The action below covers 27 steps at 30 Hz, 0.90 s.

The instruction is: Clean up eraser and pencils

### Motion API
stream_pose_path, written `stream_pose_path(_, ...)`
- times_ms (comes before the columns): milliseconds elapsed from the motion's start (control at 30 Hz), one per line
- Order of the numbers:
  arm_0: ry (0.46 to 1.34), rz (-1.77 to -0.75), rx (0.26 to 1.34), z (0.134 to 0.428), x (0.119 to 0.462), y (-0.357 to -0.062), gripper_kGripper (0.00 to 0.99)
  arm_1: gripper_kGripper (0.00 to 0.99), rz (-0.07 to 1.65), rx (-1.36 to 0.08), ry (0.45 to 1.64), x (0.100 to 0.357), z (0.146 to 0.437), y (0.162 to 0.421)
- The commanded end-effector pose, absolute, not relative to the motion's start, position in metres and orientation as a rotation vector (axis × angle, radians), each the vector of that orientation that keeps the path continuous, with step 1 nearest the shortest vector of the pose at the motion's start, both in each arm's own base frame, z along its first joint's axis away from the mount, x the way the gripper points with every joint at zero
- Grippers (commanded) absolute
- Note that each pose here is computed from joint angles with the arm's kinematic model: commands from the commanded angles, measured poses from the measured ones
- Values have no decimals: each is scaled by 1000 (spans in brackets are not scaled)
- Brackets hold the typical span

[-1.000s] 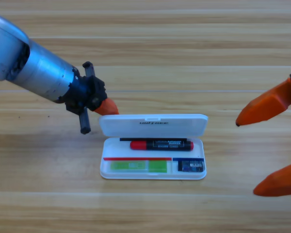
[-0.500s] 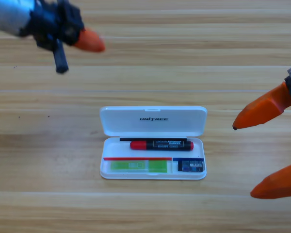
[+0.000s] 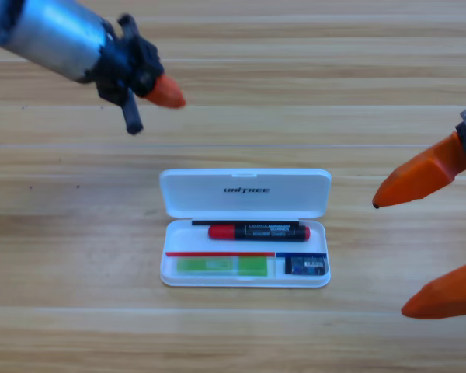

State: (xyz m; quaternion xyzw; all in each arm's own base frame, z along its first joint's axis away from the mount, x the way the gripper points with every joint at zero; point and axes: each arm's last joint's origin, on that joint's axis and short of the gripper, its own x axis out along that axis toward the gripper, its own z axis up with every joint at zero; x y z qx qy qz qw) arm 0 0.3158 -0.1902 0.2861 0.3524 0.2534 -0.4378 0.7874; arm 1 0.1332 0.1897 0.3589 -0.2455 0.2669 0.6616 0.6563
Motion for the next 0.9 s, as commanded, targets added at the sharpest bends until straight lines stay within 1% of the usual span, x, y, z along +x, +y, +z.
stream_pose_path(33, 622, -969, 740, 252, 339, -195, 0, 945, 1488, -537, 665, 140, 347, 191)
stream_pose_path(400, 660, -1047, 740, 238, 339, -198, 0, 945, 1488, -537, 665, 140, 347, 191)
stream_pose_path(600, 705, -1091, 738, 225, 338, -199, 0, 945, 1488, -537, 666, 140, 347, 191)
stream_pose_path(900, 736, -1124, 737, 212, 338, -199, 0, 943, 1488, -537, 666, 141, 347, 191)
